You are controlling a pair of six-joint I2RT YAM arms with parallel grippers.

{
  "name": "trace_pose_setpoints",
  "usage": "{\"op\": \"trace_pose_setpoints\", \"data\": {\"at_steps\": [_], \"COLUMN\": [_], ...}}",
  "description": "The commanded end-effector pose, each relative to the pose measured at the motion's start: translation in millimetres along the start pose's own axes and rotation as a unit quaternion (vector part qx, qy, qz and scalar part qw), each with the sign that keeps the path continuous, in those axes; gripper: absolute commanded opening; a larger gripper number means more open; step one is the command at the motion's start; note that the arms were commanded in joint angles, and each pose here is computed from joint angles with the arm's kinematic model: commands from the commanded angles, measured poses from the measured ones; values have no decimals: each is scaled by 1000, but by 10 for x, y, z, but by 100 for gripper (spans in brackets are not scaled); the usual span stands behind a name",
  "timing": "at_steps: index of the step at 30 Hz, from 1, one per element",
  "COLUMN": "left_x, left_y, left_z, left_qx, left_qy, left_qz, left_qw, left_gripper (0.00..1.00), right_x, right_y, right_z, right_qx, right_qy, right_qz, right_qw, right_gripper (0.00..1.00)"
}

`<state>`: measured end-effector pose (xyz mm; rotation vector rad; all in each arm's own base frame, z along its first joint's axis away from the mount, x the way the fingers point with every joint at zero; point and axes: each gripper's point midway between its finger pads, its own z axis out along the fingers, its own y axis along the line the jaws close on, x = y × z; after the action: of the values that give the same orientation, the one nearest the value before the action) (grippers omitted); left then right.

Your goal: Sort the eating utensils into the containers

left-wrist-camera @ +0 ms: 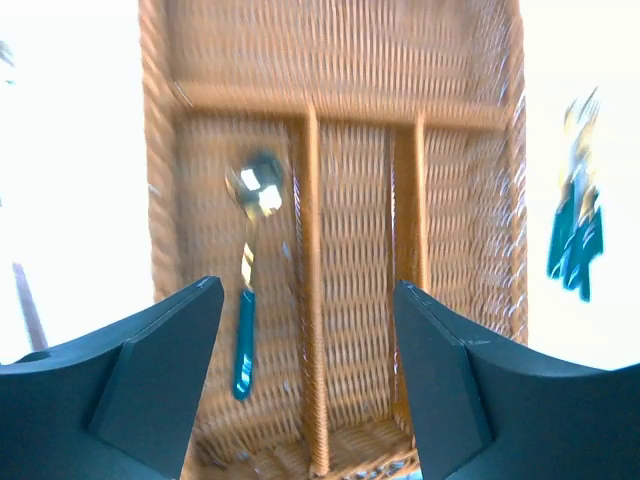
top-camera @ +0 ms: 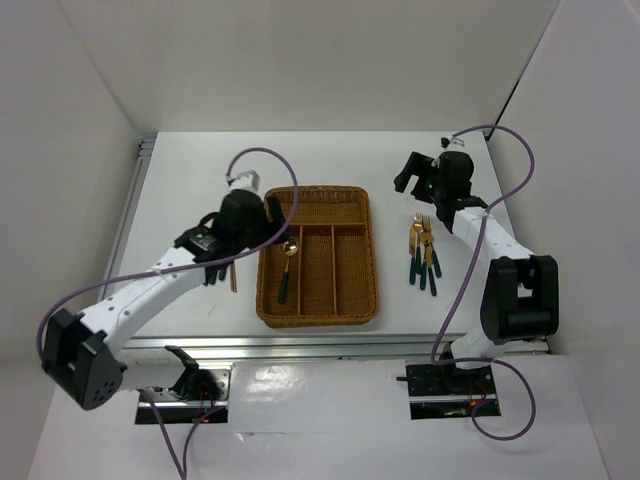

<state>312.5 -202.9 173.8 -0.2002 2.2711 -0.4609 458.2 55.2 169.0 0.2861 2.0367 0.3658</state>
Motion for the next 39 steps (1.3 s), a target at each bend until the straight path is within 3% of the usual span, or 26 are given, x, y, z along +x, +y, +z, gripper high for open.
{"op": "trace_pose_setpoints", "data": {"at_steps": [1, 5, 9, 17, 22, 30, 39], "left_x": [-507, -651, -541, -164, -185, 109, 240], "left_y": [177, 765, 1243, 2057, 2285, 2469, 2546], "left_z": [-262, -297, -194, 156, 175, 322, 365], "left_qx": [-6, -52, -89, -155, -190, -220, -235], "left_qy": [-75, -100, -91, -25, -31, 15, 39], "left_qz": [3, -30, -53, -121, -122, -117, -114], "left_qw": [997, 993, 990, 980, 974, 968, 964], "left_gripper": [85, 88, 90, 76, 73, 65, 64], "right_x": [-122, -107, -73, -37, -23, 12, 11], "right_y": [42, 76, 136, 160, 151, 115, 80], "right_z": [-59, -63, -45, -3, 27, 72, 95], "right_qx": [-8, -18, -35, -44, -44, -36, -26], "right_qy": [-20, -16, -9, 0, 1, 7, 8], "right_qz": [-1, -1, 3, 4, 4, 5, 6], "right_qw": [1000, 1000, 999, 999, 999, 999, 1000], "right_gripper": [100, 100, 100, 100, 100, 100, 100]}}
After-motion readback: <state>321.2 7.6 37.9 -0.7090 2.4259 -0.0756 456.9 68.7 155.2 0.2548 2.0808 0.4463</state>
